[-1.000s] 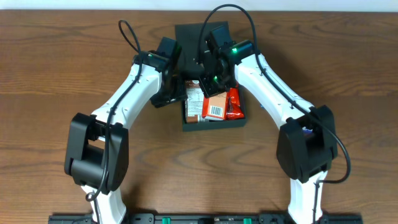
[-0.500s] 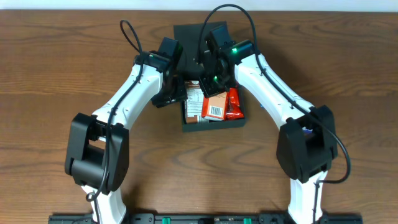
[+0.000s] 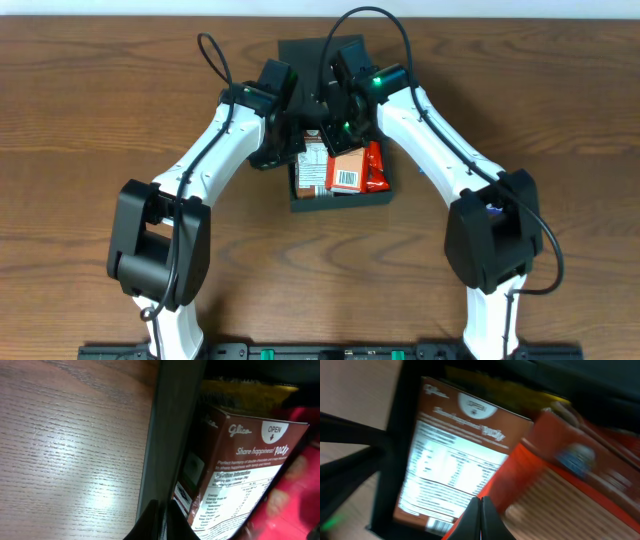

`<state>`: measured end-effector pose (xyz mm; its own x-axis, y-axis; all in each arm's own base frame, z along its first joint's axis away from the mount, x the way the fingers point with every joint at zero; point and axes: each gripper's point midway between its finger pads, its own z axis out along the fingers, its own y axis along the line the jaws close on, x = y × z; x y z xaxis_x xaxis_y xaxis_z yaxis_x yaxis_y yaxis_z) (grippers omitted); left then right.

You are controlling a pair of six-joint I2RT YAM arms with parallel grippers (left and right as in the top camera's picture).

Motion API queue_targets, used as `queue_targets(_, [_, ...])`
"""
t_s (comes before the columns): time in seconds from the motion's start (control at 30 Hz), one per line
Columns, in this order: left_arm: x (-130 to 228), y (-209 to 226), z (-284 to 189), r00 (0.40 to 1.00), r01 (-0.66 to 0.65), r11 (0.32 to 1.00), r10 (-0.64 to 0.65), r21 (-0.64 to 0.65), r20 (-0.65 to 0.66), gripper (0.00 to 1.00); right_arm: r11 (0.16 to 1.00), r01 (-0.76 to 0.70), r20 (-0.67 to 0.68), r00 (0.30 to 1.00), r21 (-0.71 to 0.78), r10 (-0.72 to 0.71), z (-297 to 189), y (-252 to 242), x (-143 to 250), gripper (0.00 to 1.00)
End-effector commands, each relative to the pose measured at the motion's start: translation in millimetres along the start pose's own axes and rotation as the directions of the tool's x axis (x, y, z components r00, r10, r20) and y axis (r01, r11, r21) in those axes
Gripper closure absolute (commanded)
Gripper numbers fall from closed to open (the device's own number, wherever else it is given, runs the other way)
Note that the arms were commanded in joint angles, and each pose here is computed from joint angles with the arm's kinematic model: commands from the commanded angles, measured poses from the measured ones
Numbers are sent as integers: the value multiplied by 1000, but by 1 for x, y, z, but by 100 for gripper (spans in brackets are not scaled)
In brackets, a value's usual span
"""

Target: Pack container

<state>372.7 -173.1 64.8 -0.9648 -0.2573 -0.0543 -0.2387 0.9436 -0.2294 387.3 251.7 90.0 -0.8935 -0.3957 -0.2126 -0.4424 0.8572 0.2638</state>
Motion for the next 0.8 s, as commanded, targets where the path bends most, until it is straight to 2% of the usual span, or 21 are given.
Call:
queue_targets(0.0, [-7,19,11,1000,21,997,-20,-76,11,94,999,-14,-9,1000,32,14,1,-14,2,99])
queue_targets(0.37, [-9,22,10,1000,6,995,-4,-95,22,94,998,29,-29,999,62,-27,1,-20,6,98])
queue_targets(0.5, [-9,22,10,1000,6,995,-4,-95,22,94,999,36,-16,999,-6,-37,-1,-5,3,98])
queue_targets(0.77, [-9,22,10,1000,7,996,-5,-94,22,94,998,66,-3,998,-14,-66,2,7,0,99])
